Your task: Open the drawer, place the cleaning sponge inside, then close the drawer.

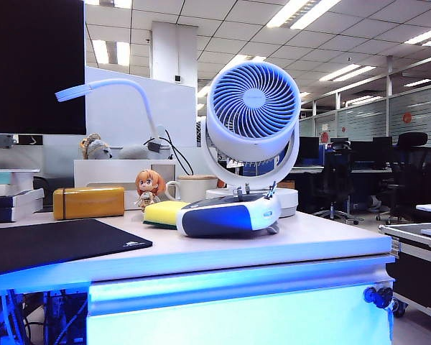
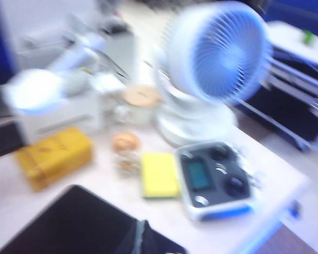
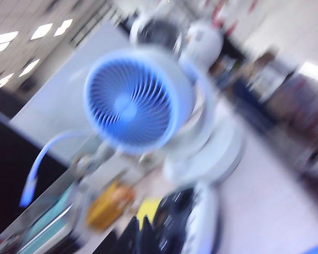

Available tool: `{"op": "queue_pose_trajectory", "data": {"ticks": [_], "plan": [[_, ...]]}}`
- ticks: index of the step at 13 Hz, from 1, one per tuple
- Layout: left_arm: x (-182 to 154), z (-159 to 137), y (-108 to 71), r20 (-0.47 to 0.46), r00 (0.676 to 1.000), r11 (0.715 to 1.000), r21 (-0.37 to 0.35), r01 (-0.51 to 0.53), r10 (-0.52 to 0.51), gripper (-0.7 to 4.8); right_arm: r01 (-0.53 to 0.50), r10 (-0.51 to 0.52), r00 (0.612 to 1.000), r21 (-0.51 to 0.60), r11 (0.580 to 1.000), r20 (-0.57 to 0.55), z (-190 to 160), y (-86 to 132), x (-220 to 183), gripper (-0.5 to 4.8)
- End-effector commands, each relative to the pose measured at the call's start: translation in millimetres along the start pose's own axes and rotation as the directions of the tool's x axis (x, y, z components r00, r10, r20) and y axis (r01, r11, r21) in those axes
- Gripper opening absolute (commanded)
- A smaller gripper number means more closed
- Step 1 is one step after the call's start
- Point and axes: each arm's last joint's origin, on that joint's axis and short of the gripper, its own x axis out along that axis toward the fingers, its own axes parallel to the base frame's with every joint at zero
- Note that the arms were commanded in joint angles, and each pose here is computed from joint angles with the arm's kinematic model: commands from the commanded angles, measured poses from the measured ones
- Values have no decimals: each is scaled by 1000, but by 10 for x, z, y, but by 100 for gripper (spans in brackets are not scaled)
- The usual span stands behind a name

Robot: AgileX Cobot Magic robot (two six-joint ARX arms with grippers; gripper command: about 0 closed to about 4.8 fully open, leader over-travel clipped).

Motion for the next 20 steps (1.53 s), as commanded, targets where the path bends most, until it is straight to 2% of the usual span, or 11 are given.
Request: {"op": "queue_pose_trajectory", "data": {"ticks": [1, 2, 4, 7, 8, 9, 10, 11, 13, 17, 20], "plan": [[-2, -11, -192, -35, 992, 991, 38, 126, -125, -5, -28, 44, 990, 113, 993, -136, -107, -56, 181, -4], [10, -69, -262, -96, 982, 986, 34, 165, -162, -5, 2, 29, 983, 165, 986, -183, -172, -106, 264, -4], [41, -178, -320, -210, 966, 986, 36, 162, -151, -5, 49, 10, 973, 248, 967, -231, -233, -180, 347, -4], [80, -255, -348, -290, 944, 983, 44, 177, -157, -5, 67, 55, 929, 312, 948, -367, -354, -293, 469, -4], [82, -253, -348, -288, 945, 983, 44, 177, -157, -5, 63, 88, 902, 332, 941, -422, -404, -331, 508, -3], [86, -232, -349, -269, 950, 983, 48, 176, -157, -5, 54, 168, 832, 378, 924, -529, -515, -420, 595, 26], [90, -216, -350, -252, 955, 983, 51, 177, -159, -5, 61, 230, 764, 423, 904, -603, -628, -527, 682, 216], [92, -211, -350, -246, 956, 983, 51, 177, -159, -5, 77, 239, 744, 434, 898, -624, -677, -581, 719, 325], [93, -206, -351, -242, 957, 983, 52, 179, -161, -5, 46, 275, 708, 432, 901, -650, -765, -682, 807, 479], [93, -206, -351, -242, 957, 983, 52, 179, -161, -5, 19, 298, 700, 433, 901, -649, -934, -910, 999, 479], [93, -206, -351, -242, 957, 983, 52, 179, -161, -5, 76, 267, 699, 439, 895, -663, -1173, -1188, 1124, 479]]}}
